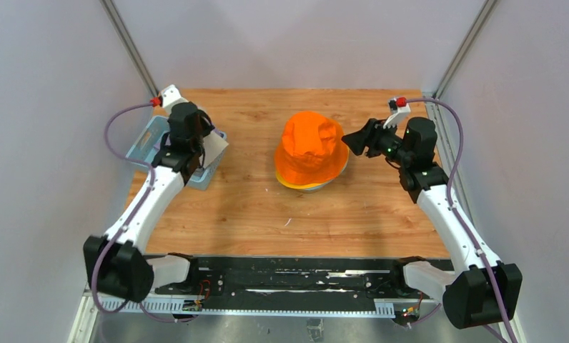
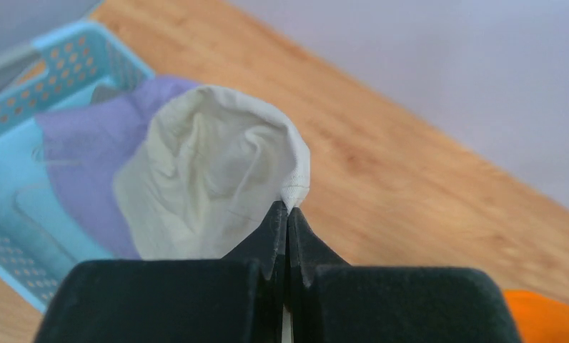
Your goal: Stack the hats
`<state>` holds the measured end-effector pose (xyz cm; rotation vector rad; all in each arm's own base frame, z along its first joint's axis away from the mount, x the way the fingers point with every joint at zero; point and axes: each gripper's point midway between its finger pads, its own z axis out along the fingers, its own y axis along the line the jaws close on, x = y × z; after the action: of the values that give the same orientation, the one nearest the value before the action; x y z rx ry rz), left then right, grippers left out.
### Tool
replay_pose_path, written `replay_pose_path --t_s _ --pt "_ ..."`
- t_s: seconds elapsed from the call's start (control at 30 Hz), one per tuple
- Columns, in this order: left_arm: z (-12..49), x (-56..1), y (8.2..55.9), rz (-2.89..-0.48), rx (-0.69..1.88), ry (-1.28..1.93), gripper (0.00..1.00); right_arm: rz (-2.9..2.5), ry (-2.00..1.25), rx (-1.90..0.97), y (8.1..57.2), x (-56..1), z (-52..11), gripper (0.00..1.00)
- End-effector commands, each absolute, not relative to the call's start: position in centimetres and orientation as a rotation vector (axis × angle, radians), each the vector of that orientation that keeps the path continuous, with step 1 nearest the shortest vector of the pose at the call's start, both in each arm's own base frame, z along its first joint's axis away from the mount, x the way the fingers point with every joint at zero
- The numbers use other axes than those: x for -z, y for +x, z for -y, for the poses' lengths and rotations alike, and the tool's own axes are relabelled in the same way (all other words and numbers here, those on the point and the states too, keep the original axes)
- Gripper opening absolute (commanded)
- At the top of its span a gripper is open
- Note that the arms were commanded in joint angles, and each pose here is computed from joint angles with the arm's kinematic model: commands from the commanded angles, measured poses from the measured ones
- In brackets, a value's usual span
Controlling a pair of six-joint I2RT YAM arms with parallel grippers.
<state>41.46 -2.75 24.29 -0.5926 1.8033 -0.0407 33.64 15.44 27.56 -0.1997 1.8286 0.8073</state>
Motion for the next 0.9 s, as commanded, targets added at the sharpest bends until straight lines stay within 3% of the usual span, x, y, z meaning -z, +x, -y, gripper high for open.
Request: replay_pose_path --t_s 0.0,0.37,0.87 --pt "4.6 -33.3 39.9 -1.619 0.240 -0.450 0.00 -1.800 -0.194 -0.798 33.6 -28.0 -15.0 0.56" --pt "15.5 -45.4 33.0 -1.217 0.976 0.031 0.00 -1.758 -0.199 -0.817 33.4 -29.6 -15.2 0.56" --pt "17.3 -48.1 31.5 -1.027 1.244 0.068 0.00 -1.711 -0.207 -0.881 33.3 -30.5 -15.9 0.56"
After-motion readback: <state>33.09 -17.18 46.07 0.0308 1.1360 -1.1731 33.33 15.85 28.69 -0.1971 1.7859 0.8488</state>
